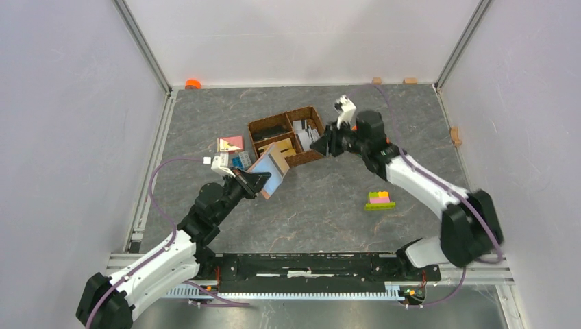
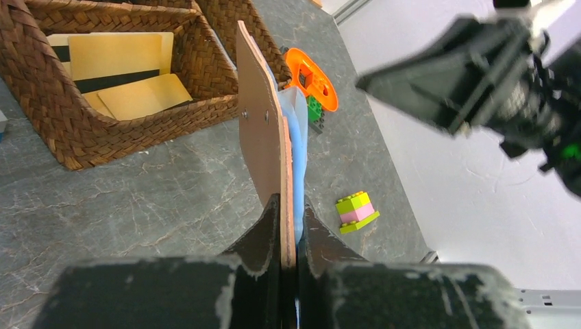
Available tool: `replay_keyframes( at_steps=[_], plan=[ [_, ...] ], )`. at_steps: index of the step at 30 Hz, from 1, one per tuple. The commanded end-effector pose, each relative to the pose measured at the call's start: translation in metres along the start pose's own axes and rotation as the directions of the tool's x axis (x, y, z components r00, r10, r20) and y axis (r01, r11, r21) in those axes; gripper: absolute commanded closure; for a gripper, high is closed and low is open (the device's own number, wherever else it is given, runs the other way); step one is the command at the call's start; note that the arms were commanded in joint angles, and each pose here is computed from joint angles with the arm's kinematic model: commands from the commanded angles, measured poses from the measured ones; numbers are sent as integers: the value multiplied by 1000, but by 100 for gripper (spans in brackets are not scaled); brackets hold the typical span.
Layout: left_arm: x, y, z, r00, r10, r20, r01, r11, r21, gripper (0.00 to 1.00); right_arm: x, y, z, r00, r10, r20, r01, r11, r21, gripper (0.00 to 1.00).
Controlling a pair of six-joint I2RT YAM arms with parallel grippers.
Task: Take the credit cards out of the card holder
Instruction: Place the credit card in the storage box, then remove the credit card from the card holder.
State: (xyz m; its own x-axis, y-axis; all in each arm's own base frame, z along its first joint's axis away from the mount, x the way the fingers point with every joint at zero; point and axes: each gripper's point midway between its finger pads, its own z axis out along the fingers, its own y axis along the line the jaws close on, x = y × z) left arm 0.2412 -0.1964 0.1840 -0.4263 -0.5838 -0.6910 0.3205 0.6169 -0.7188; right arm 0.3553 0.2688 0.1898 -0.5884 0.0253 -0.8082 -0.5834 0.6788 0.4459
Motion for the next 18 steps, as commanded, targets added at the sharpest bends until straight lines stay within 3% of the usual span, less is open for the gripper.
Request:
replay_keyframes(
  at_steps=[1,4,7,9,15,18],
  plan=[
    [-12,-20,0,998,41,41,-45,995,94,98,29,35,-40,992,-46,118,65,985,-159,59],
    [-10,-23,1,998,37,42,-42,992,121,98,51,22,-60,984,-70,165,85,993,-87,50],
    [-12,-25,-2,997,38,63,-46,989,139,98,58,21,-69,978,-63,200,81,994,-80,24],
    [-14,-25,-5,996,37,81,-49,988,150,98,65,4,-71,976,-32,216,32,999,1,16],
    [-8,-42,-5,998,42,52,-53,967,248,98,75,7,-76,956,20,294,-6,999,-50,2],
    [-1,-59,-4,998,55,12,-55,941,335,98,76,11,-84,937,33,349,-4,997,-83,2]
  ],
)
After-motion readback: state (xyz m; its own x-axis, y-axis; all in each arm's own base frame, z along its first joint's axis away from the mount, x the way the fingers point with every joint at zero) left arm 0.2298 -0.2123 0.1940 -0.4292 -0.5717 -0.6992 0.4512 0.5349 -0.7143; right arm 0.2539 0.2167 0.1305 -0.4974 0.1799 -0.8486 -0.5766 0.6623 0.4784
